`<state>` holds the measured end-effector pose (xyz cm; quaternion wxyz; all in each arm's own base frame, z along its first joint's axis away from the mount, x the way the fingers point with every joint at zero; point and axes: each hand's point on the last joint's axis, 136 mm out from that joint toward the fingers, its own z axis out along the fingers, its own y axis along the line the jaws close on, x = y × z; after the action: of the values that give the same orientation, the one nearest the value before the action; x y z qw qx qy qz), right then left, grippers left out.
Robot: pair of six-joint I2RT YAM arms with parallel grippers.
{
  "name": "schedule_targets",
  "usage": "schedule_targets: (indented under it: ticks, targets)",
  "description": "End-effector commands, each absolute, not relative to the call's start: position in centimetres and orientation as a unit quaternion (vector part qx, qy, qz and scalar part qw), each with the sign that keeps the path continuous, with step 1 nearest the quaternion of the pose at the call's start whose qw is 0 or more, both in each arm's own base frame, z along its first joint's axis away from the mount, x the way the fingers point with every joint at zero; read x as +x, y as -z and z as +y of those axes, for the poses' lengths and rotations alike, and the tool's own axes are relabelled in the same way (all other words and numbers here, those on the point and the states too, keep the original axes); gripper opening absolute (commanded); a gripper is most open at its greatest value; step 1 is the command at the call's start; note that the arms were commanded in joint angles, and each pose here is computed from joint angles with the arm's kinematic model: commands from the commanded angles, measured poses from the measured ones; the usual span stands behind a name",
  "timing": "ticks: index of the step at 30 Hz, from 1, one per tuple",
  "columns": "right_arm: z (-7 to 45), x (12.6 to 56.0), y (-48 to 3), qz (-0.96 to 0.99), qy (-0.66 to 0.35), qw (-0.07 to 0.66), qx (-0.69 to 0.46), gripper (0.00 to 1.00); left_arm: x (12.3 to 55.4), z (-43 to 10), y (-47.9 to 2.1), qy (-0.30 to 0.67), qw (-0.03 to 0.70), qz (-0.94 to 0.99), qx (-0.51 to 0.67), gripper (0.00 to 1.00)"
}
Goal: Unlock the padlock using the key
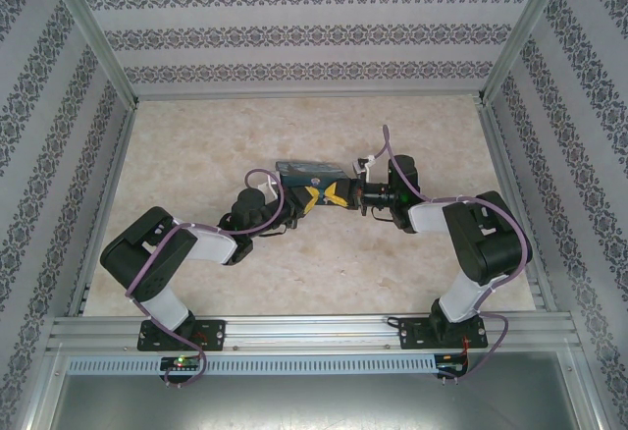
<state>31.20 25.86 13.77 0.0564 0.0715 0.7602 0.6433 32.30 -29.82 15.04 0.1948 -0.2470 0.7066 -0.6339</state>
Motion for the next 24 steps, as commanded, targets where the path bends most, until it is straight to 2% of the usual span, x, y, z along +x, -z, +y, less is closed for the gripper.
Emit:
schedule_targets:
  ticks: [1, 3, 9, 16, 19, 24]
  targets:
    - [26.8, 32.0, -13.4, 0.764, -0.637, 0.073, 0.066, 0.00, 29.2, -33.1, -20.2, 0.701, 0.186, 0.677, -0.128, 0.00]
    - [26.8, 32.1, -13.0, 0.769, -0.631, 0.077, 0.070, 0.00, 29.5, -32.8, -18.7, 0.684, 0.193, 0.690, -0.137, 0.00]
    - [26.3, 32.4, -11.9, 0.777, -0.618, 0.087, 0.083, 0.34, 30.5, -31.4, -13.9, 0.627, 0.220, 0.728, -0.172, 0.00]
    - [25.1, 30.7, -10.6, 0.788, -0.602, 0.089, 0.091, 0.62, 30.9, -30.3, -11.2, 0.603, 0.231, 0.738, -0.196, 0.00]
    - [24.2, 29.4, -9.8, 0.799, -0.587, 0.087, 0.098, 0.69, 31.0, -30.0, -10.5, 0.593, 0.234, 0.745, -0.198, 0.00]
    - [22.9, 27.8, -9.2, 0.816, -0.560, 0.103, 0.097, 0.70, 31.1, -29.8, -9.8, 0.587, 0.230, 0.750, -0.199, 0.00]
